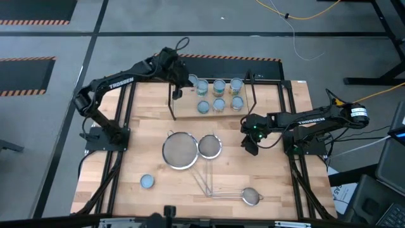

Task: Pick and place cans onto a shelf
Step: Put the canned meatballs on the shelf

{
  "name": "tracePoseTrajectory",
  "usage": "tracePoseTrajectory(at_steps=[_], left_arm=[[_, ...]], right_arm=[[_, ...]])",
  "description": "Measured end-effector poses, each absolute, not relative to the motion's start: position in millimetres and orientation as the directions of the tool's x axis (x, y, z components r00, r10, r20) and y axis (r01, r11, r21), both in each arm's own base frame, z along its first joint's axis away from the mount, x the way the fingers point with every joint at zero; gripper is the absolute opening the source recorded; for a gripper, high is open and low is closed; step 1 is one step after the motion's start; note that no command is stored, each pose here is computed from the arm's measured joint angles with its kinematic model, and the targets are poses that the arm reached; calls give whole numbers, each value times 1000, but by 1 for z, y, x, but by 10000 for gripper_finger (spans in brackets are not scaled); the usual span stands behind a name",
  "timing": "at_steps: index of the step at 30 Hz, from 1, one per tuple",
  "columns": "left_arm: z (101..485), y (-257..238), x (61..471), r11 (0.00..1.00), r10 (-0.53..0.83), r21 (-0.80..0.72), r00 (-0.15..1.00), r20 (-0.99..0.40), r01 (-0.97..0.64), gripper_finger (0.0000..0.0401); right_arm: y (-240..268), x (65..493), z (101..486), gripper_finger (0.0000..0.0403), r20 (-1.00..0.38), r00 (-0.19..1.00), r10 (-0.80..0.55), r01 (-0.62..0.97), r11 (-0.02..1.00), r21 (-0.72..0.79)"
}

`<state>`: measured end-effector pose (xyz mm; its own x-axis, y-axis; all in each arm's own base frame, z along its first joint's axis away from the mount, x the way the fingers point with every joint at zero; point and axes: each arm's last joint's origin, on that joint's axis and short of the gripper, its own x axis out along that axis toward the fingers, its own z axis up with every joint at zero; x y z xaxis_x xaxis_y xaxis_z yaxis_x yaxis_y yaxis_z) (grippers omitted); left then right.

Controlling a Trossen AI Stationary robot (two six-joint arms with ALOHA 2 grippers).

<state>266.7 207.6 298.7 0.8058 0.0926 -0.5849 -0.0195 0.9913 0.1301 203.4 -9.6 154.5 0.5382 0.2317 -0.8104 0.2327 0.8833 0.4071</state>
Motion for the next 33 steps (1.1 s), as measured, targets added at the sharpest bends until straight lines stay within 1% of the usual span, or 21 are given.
tracePoseTrajectory(at_steps=[8,14,21,27,33], left_arm=[[273,219,257,994,109,89,781,-615,-69,0],[267,216,258,991,126,39,763,-634,-131,0],[269,203,272,981,162,22,761,-628,-191,0],[268,193,281,940,280,39,703,-654,-338,1],[268,179,290,898,378,95,643,-666,-430,0]], right_arm=[[-10,204,155,95,-807,544,230,231,884,407],[-10,204,155,95,-806,546,229,230,884,407],[-10,204,155,95,-806,546,229,230,884,407],[-10,204,155,95,-806,546,229,230,884,407],[-10,204,155,95,-805,546,229,227,885,406]])
